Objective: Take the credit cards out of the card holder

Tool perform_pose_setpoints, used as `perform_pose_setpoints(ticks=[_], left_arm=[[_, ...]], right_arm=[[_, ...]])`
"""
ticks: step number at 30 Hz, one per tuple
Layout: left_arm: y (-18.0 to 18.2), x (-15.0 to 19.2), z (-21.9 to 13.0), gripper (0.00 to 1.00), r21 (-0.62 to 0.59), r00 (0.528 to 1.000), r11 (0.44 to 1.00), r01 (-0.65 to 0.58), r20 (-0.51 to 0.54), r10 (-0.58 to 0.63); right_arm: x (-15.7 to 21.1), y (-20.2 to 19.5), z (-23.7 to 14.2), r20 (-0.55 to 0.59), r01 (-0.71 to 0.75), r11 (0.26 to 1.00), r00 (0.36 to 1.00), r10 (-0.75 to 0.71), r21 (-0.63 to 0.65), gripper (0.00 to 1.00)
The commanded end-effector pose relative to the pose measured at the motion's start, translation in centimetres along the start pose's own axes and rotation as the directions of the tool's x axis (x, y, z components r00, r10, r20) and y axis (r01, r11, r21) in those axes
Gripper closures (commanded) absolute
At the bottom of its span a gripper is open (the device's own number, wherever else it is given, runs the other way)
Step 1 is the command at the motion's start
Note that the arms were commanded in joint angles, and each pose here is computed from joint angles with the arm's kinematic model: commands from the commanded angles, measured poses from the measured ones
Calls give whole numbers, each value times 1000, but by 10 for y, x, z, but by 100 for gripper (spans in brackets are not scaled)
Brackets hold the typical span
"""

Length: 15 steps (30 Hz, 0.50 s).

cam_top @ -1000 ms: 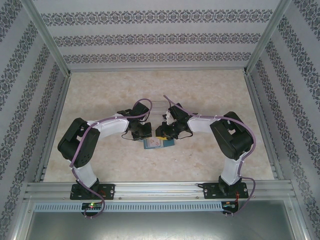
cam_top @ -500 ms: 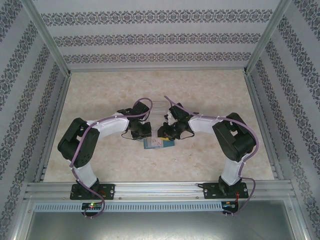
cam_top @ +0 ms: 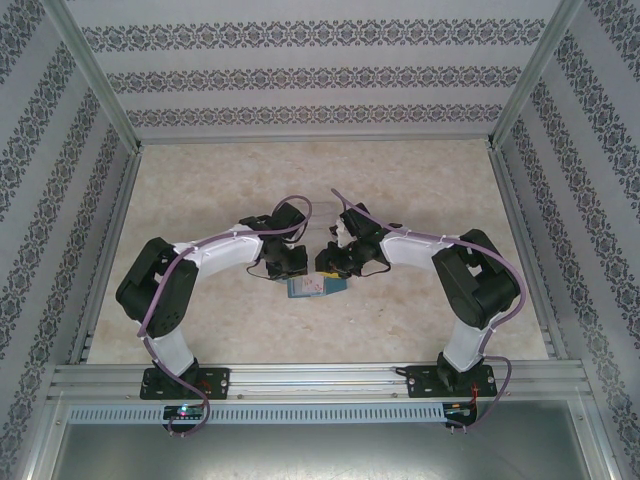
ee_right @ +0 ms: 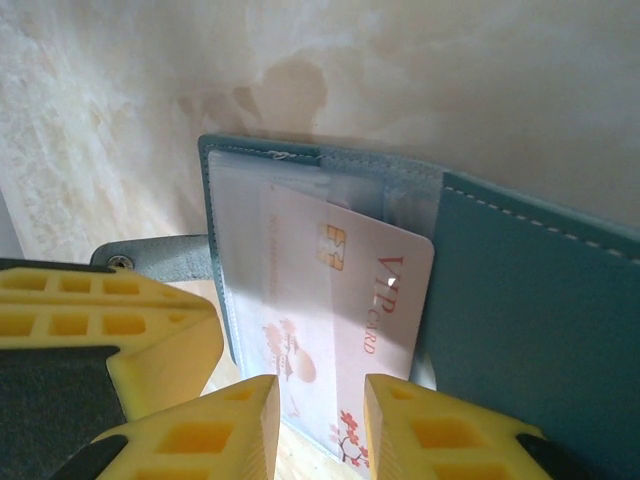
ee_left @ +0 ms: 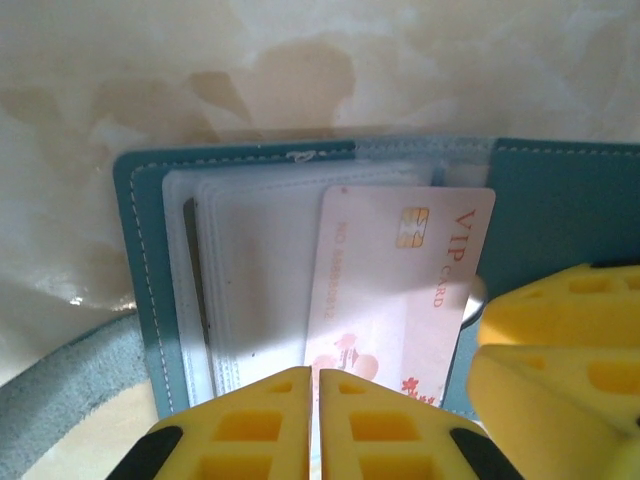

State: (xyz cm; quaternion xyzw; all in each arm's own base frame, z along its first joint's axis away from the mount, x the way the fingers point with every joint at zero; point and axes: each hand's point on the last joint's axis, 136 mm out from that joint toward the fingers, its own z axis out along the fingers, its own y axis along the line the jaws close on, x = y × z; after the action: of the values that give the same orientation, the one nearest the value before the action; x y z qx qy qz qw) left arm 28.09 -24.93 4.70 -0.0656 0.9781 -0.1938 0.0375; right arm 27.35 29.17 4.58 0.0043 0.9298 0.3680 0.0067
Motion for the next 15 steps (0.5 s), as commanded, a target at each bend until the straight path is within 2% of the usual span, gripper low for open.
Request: perform_pose_setpoints(ticks=[1,15], left_arm=[[4,8,2,90,-40,999,999,-25,-23,24],[24,19,23,90,-105,997,994,-29,-79,20]], right_arm=[[0,-10,-4,14,-7,999,1000,6,37,71],[3,-28,6,-6,-20,997,1000,21,81,71]])
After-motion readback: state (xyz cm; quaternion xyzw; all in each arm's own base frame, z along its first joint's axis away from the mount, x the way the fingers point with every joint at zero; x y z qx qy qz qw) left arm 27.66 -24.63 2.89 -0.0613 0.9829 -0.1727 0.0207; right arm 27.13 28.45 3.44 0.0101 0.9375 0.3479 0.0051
